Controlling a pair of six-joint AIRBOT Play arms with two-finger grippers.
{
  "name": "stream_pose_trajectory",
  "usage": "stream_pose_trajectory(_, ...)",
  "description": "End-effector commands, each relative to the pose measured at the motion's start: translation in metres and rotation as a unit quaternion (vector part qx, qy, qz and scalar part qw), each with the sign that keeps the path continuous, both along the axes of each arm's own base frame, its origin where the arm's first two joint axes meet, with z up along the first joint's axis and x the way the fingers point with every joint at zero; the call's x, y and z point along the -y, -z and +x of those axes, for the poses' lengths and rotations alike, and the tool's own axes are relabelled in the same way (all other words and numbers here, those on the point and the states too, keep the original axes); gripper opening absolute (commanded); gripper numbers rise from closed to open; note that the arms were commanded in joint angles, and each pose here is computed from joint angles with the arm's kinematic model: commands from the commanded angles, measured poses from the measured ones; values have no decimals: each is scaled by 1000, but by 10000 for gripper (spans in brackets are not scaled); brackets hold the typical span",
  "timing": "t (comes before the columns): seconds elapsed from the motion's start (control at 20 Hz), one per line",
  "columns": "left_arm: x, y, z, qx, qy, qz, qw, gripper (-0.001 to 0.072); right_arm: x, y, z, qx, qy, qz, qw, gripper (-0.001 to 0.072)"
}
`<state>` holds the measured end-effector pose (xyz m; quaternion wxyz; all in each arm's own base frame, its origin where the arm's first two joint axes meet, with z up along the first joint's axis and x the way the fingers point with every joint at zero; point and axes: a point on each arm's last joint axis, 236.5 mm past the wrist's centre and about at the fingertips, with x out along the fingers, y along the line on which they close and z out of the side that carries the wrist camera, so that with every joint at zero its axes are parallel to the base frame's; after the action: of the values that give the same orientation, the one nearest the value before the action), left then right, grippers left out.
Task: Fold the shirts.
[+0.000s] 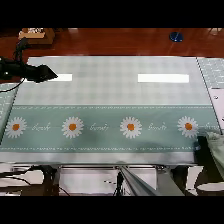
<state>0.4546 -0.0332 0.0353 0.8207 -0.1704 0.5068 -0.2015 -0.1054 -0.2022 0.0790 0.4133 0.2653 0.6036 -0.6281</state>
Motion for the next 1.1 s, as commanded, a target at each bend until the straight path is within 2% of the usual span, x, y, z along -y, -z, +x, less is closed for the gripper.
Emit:
stream_pose_trajectory(0.0, -8, 3, 4, 4, -7, 6, 1000, 374, 19, -14, -27, -59, -14, -40, 997, 413)
stream_pose_trajectory(0.05, -7, 2, 3, 4, -6, 5, 1000, 374, 26, -18, -29, -69, -23, -54, 996, 491)
stream_pose_trajectory(0.2, -1, 0, 4, 6, -5, -5, 1000, 386, 67, -29, 8, -25, -89, -128, 987, 489)
stream_pose_trajectory(0.25, 8, -5, 6, 13, 1, -19, 1000, 436, 94, -43, 49, 29, -141, -185, 972, 488)
stream_pose_trajectory(0.3, 21, -12, 8, 27, 17, -33, 999, 591, 119, -70, 107, 102, -205, -255, 939, 486)
stream_pose_trajectory(0.35, 38, -20, 10, 43, 36, -51, 997, 651, 131, -100, 167, 176, -260, -307, 898, 459)
stream_pose_trajectory(0.4, 56, -28, 11, 65, 63, -57, 994, 650, 130, -121, 225, 237, -315, -321, 861, 448)
stream_pose_trajectory(0.45, 69, -30, 14, 88, 91, -36, 991, 626, 115, -126, 285, 279, -381, -290, 833, 448)
stream_pose_trajectory(0.5, 80, -29, 17, 105, 117, 6, 987, 526, 89, -118, 336, 299, -442, -234, 813, 448)
stream_pose_trajectory(0.6, 96, -28, 26, 126, 142, 96, 977, 510, 10, -89, 427, 326, -543, -112, 766, 457)
stream_pose_trajectory(0.7, 108, -31, 29, 121, 133, 170, 969, 514, -79, -60, 490, 362, -591, -18, 721, 543)
stream_pose_trajectory(0.75, 112, -31, 26, 111, 124, 200, 965, 520, -119, -46, 509, 366, -615, 21, 698, 544)
stream_pose_trajectory(0.85, 119, -23, 10, 82, 126, 248, 957, 714, -185, -13, 524, 352, -653, 91, 665, 545)
stream_pose_trajectory(0.95, 122, -11, -15, 39, 150, 283, 947, 714, -229, 10, 521, 334, -667, 146, 649, 595)
stream_pose_trajectory(1.05, 126, -7, -27, 20, 163, 290, 943, 715, -248, 16, 516, 318, -685, 161, 635, 596)
